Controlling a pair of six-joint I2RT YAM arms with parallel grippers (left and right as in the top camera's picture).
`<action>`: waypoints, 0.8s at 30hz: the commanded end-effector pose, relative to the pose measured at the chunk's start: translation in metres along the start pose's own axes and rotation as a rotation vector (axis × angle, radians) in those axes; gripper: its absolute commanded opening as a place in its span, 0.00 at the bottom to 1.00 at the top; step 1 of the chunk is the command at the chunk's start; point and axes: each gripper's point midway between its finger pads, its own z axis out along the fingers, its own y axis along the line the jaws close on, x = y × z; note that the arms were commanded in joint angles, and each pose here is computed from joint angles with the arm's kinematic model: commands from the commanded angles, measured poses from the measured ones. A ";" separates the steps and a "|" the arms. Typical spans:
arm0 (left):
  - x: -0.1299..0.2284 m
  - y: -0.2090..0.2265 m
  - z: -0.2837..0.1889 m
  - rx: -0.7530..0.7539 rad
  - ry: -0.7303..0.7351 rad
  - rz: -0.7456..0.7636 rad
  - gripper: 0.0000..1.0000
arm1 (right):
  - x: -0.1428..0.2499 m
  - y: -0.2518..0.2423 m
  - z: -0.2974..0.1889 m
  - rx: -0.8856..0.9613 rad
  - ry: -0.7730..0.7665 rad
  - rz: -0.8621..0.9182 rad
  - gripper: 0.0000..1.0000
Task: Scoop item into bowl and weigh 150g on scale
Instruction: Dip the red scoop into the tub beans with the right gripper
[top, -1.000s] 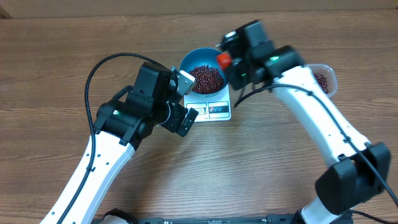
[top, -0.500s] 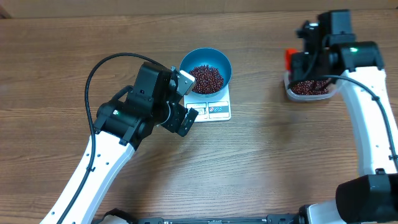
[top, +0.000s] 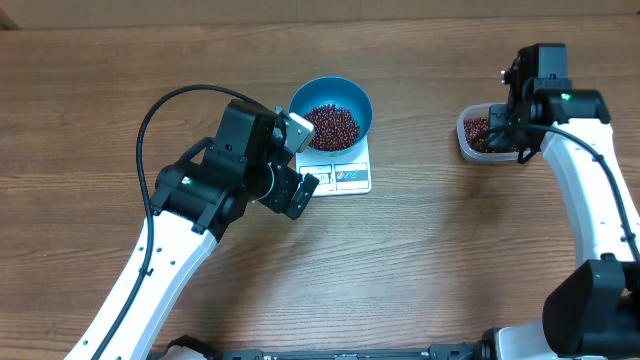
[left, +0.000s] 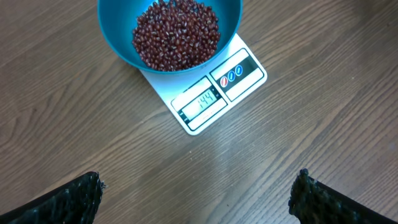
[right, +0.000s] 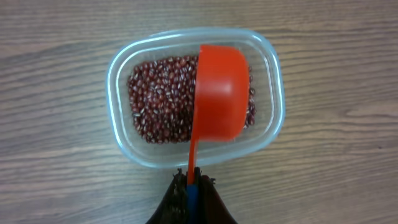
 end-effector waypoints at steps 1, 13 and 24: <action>0.001 0.001 -0.001 -0.007 -0.002 0.019 1.00 | 0.009 -0.004 0.010 0.028 0.005 0.012 0.04; 0.001 0.001 -0.001 -0.007 -0.002 0.019 1.00 | 0.025 0.003 0.051 0.028 0.085 -0.012 0.04; 0.001 0.001 -0.001 -0.007 -0.002 0.019 1.00 | 0.031 0.042 0.058 -0.189 0.116 -0.073 0.04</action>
